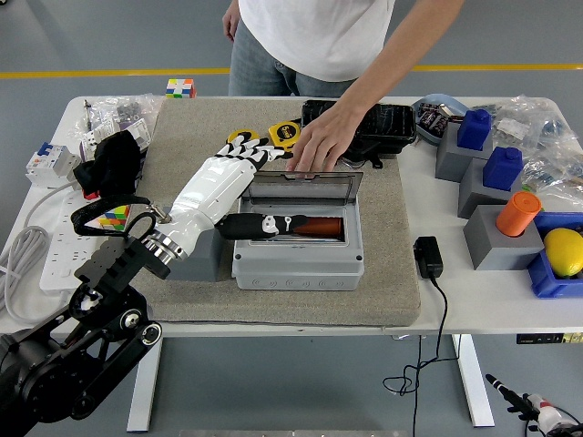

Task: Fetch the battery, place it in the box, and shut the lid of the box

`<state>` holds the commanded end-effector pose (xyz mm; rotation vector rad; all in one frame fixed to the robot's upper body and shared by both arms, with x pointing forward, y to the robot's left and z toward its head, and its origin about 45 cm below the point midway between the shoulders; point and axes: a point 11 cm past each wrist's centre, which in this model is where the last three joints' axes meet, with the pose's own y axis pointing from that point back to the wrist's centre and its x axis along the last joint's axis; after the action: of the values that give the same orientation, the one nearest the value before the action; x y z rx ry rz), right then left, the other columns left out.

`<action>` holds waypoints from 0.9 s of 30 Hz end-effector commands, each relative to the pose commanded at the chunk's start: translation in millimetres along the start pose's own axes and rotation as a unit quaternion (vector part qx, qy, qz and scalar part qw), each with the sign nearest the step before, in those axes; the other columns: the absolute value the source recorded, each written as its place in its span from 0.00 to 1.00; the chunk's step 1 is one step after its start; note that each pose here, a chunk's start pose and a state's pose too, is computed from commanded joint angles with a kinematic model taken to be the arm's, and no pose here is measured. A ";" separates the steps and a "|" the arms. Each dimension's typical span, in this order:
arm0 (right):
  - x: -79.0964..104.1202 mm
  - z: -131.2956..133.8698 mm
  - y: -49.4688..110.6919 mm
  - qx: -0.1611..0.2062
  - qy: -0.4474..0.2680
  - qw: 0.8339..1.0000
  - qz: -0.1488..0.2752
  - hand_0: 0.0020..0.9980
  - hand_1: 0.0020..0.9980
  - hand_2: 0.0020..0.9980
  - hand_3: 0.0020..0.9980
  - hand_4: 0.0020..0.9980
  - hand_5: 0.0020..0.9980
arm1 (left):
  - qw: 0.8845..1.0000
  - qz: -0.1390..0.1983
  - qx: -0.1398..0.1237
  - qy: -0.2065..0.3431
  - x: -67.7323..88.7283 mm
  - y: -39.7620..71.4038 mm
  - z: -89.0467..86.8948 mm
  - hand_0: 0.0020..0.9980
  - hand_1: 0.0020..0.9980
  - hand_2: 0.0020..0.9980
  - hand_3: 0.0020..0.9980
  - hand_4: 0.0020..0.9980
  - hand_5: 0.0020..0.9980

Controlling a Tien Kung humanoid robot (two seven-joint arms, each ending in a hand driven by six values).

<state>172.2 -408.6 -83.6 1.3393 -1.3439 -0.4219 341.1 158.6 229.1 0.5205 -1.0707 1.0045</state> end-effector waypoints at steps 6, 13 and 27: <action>-0.8 -0.4 0.0 0.000 -0.001 1.000 0.000 0.91 0.89 0.82 0.86 1.00 1.00 | 1.000 -0.002 0.001 -0.001 -1.1 0.9 -2.6 1.00 0.93 0.88 0.87 1.00 0.86; -0.8 2.0 0.3 -0.002 -0.002 1.000 0.000 0.91 0.89 0.82 0.86 1.00 1.00 | 1.000 -0.015 0.009 -0.001 -6.5 6.6 -7.5 1.00 0.91 0.85 0.86 1.00 0.87; 3.4 3.9 0.2 -0.004 0.000 1.000 0.004 0.91 0.88 0.82 0.86 1.00 1.00 | 0.999 -0.032 0.020 0.001 -15.8 21.0 -14.3 1.00 0.90 0.85 0.86 1.00 0.87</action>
<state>169.8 -413.1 -83.0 1.3271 -1.3457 -0.4216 327.6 173.1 206.7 0.5825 -1.0277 0.9718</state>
